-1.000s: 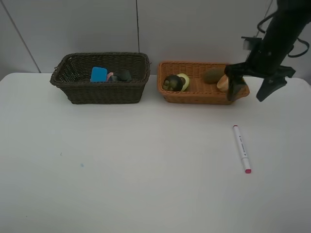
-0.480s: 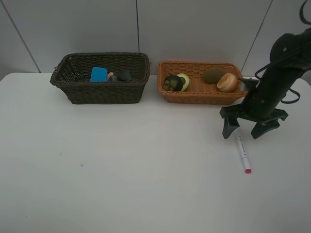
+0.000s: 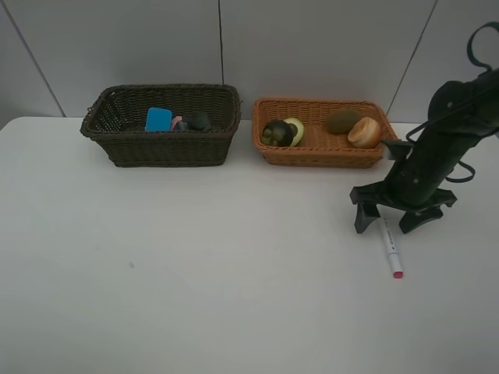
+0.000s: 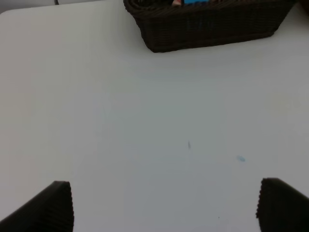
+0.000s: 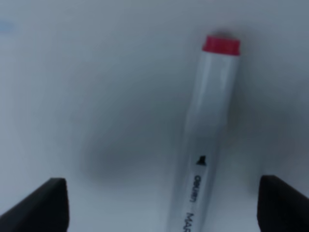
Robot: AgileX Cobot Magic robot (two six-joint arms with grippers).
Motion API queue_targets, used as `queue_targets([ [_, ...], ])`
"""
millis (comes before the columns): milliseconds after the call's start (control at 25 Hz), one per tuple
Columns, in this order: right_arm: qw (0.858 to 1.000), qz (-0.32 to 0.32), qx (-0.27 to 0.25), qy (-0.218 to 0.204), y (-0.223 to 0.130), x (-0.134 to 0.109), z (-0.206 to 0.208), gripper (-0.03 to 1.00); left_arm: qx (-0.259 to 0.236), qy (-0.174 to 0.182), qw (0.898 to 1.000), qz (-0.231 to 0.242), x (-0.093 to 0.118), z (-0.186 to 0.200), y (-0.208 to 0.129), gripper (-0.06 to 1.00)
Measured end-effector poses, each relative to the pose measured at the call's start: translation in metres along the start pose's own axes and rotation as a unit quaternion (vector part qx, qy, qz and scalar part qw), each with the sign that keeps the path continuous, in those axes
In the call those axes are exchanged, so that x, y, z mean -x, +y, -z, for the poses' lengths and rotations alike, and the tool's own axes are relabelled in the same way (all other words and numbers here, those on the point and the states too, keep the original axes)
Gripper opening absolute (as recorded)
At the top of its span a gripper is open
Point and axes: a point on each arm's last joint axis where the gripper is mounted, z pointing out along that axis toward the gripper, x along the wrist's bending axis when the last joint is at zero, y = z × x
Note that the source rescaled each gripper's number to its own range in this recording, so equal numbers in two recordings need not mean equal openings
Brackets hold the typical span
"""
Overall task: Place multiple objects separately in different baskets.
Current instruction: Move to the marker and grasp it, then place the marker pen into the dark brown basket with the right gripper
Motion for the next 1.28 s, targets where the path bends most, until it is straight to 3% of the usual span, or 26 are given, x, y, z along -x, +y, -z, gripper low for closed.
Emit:
queue_targets([
  [200, 1.0, 0.008, -0.013, -0.008, 0.0, 0.002, -0.009, 0.89, 0.0, 0.0, 1.0, 0.0, 0.0, 0.0, 0.0, 0.93],
  [280, 1.0, 0.011, -0.016, -0.01, 0.0, 0.002, -0.01, 0.8, 0.0, 0.0, 1.0, 0.0, 0.0, 0.0, 0.0, 0.93],
  [400, 1.0, 0.013, -0.021, -0.012, 0.0, 0.003, -0.01, 0.49, 0.0, 0.0, 1.0, 0.0, 0.0, 0.0, 0.0, 0.93],
  [520, 0.999, 0.013, -0.031, -0.013, -0.002, 0.003, -0.011, 0.04, 0.0, 0.0, 1.0, 0.0, 0.0, 0.0, 0.0, 0.93],
  [560, 0.999, 0.013, -0.032, -0.012, -0.002, 0.003, -0.011, 0.0, 0.0, 0.0, 1.0, 0.0, 0.0, 0.0, 0.0, 0.93],
  [880, 0.999, 0.012, -0.048, -0.011, -0.004, 0.002, 0.0, 0.01, 0.0, 0.0, 1.0, 0.0, 0.0, 0.0, 0.0, 0.93],
  [1080, 1.0, 0.02, 0.016, -0.003, 0.021, -0.008, 0.058, 0.01, 0.0, 0.0, 1.0, 0.0, 0.0, 0.0, 0.0, 0.93],
  [1280, 0.993, 0.068, 0.093, 0.012, 0.055, -0.048, 0.106, 0.01, 0.0, 0.0, 1.0, 0.0, 0.0, 0.0, 0.0, 0.93],
])
